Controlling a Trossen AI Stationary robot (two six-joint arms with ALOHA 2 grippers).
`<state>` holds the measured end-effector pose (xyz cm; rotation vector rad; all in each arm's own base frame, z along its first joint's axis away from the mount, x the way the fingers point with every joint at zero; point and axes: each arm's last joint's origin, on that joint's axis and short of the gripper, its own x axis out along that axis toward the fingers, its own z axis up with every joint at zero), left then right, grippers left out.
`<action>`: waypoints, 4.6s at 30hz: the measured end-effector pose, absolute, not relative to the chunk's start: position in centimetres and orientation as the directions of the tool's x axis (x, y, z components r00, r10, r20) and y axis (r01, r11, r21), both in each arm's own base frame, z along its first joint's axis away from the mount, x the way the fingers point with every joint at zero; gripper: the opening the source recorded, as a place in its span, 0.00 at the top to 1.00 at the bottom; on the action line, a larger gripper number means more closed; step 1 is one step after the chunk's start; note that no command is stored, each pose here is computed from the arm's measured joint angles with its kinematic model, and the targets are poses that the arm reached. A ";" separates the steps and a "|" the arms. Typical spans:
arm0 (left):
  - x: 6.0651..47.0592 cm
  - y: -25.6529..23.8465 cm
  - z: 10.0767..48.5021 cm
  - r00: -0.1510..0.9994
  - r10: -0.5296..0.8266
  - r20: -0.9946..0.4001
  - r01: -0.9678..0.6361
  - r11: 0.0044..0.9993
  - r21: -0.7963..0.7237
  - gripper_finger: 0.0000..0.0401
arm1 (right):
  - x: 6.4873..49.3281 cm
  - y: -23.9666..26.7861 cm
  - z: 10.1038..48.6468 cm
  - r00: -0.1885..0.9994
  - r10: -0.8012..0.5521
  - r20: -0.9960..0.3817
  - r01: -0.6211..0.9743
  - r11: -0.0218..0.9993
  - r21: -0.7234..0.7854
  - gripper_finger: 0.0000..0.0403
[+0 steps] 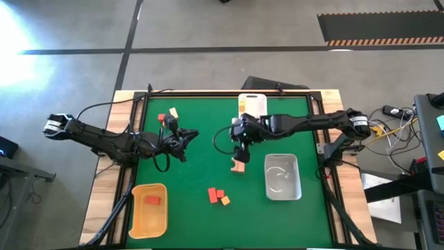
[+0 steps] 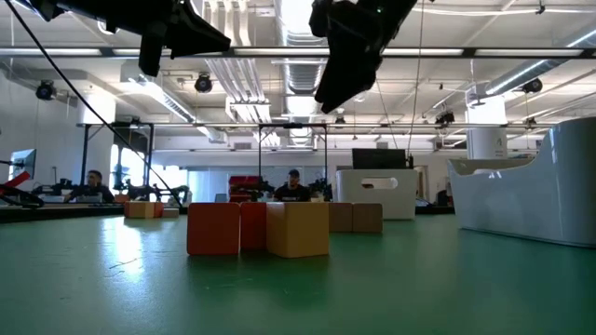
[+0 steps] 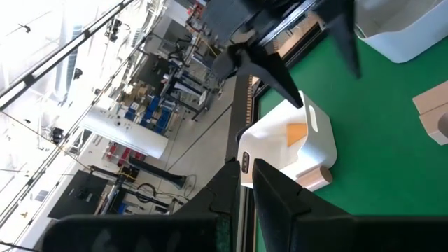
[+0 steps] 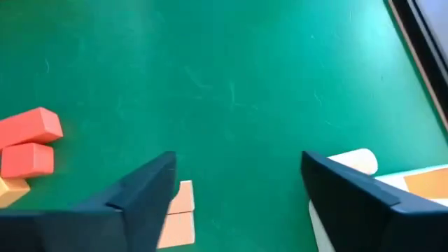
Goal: Sort & place blocks by color
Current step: Put the brown block into the gray bin, then put the yellow block into the white bin
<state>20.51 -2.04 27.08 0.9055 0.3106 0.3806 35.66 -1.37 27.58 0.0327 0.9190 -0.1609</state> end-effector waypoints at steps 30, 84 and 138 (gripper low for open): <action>20.5 -2.0 27.1 0.890 0.445 -0.101 -0.188 0.560 0.807 0.94 | 38.8 2.1 19.6 0.291 -0.027 -0.956 0.097 0.995 0.001 0.11; 20.5 -2.0 27.0 0.890 0.445 -0.102 -0.187 0.559 0.807 0.94 | 38.9 2.2 21.7 0.260 -0.007 -0.966 0.164 0.986 0.037 0.29; 20.5 -2.0 26.8 0.889 0.445 -0.106 -0.183 0.557 0.810 0.94 | 25.4 7.3 22.9 0.112 -0.127 -0.986 0.875 0.482 0.037 0.18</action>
